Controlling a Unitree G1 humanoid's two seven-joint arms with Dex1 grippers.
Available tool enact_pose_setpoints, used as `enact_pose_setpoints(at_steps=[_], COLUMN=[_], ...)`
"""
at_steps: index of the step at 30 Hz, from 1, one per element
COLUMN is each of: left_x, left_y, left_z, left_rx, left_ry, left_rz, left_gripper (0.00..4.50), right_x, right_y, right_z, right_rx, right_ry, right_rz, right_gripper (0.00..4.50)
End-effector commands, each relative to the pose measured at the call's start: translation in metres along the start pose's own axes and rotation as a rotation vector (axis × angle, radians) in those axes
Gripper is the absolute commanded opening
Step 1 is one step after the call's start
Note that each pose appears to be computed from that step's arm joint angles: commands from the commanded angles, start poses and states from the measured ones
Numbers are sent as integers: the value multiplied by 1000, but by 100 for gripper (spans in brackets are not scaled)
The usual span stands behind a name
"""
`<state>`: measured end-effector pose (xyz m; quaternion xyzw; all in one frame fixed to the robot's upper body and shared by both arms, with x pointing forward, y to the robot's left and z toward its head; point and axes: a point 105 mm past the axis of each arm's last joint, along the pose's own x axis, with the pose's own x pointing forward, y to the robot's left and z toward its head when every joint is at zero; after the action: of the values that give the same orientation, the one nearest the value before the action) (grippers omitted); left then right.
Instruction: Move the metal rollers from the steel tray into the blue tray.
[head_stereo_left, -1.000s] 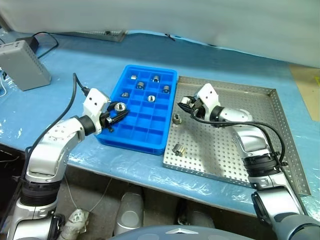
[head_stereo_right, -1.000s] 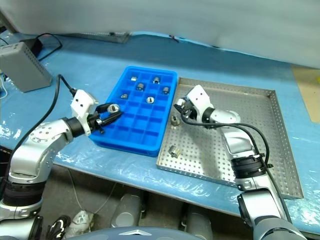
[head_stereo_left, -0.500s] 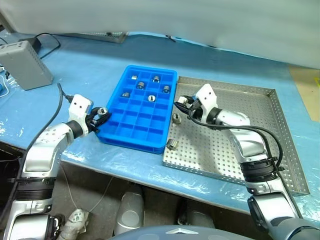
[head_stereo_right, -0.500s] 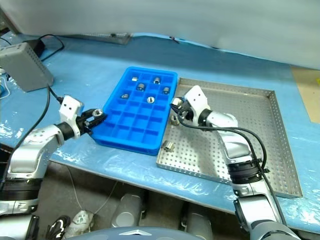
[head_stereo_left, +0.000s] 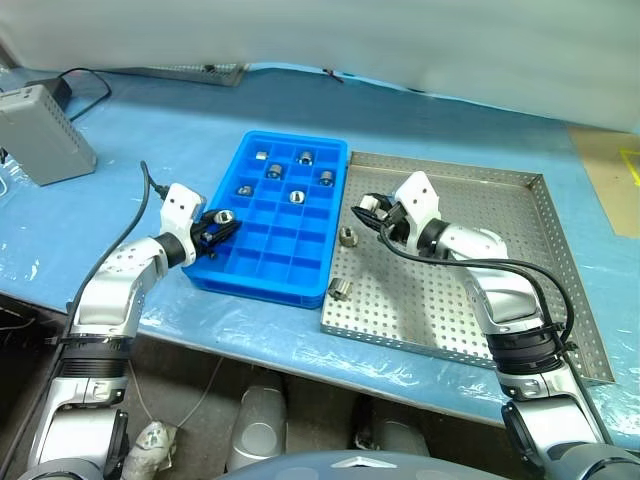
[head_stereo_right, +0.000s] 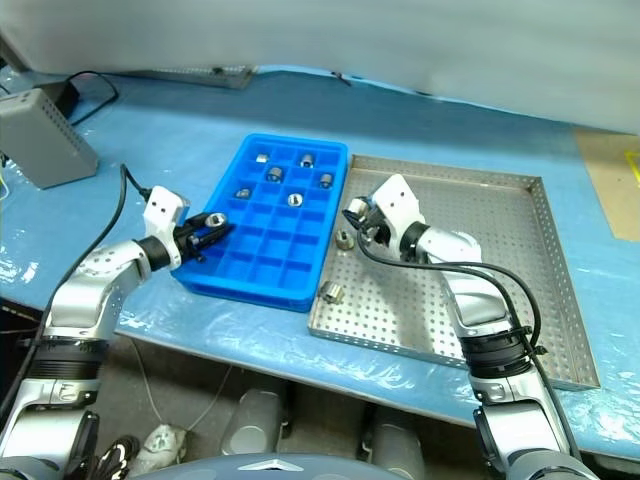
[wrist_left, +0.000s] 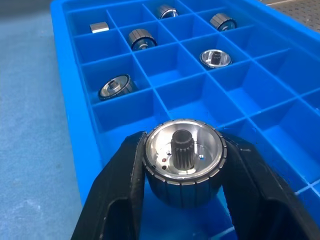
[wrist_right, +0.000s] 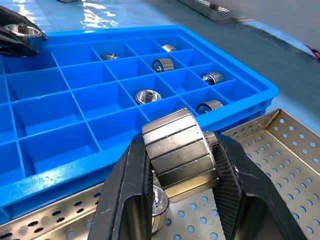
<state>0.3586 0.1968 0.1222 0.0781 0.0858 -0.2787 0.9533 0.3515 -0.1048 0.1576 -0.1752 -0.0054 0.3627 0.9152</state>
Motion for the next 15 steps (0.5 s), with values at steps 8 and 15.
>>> enact_pose_setpoints(at_steps=[8,15], left_x=[2,1], left_y=[3,10], left_z=[-7,5], left_rx=[61,50], left_ry=[63,26], left_rz=[9,-1], left_gripper=[342,406], right_x=[-3,-4], right_y=[0,-1], right_z=[15,13], right_rx=[-44,-45], right_ry=[-45,-40], right_rz=[-15,-26], right_gripper=[122,122])
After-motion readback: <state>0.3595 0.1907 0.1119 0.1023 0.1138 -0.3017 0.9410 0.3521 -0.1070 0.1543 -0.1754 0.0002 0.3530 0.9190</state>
